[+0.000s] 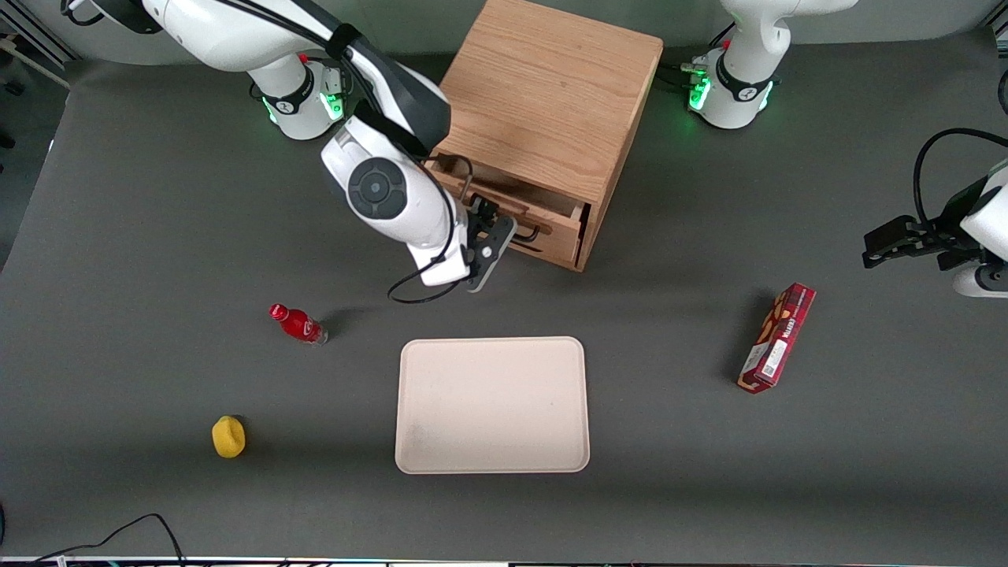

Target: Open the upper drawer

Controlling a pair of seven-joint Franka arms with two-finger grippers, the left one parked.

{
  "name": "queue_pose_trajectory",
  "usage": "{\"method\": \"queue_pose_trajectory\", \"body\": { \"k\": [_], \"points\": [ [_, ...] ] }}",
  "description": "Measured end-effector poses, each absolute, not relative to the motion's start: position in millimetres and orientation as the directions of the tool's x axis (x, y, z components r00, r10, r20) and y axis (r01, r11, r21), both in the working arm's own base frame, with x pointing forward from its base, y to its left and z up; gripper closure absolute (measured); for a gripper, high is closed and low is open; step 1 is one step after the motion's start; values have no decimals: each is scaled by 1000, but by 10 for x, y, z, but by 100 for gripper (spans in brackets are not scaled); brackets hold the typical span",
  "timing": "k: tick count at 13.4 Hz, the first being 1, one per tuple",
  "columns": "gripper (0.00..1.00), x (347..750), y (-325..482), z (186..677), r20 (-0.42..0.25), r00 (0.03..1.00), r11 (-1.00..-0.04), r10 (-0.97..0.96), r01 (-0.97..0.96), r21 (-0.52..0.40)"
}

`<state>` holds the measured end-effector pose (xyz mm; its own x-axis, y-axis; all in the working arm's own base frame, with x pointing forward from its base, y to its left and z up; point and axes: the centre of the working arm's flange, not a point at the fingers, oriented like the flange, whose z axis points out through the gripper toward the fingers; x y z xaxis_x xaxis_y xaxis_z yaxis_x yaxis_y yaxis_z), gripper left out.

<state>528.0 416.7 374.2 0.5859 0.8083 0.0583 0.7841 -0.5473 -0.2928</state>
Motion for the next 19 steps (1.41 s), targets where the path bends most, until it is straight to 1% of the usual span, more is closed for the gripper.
{"method": "queue_pose_trajectory", "body": {
  "k": [3,7,12,16,19],
  "points": [
    [0,5430,4023,3753,74,584,-546,808,791,-277],
    [0,5571,3874,3761,79,597,-561,798,785,-263],
    [0,5779,3618,3775,84,634,-600,769,761,-248],
    [0,6000,3375,3803,103,665,-634,740,740,-225],
    [0,6163,3237,3797,131,688,-659,714,723,-207]
  ]
}}
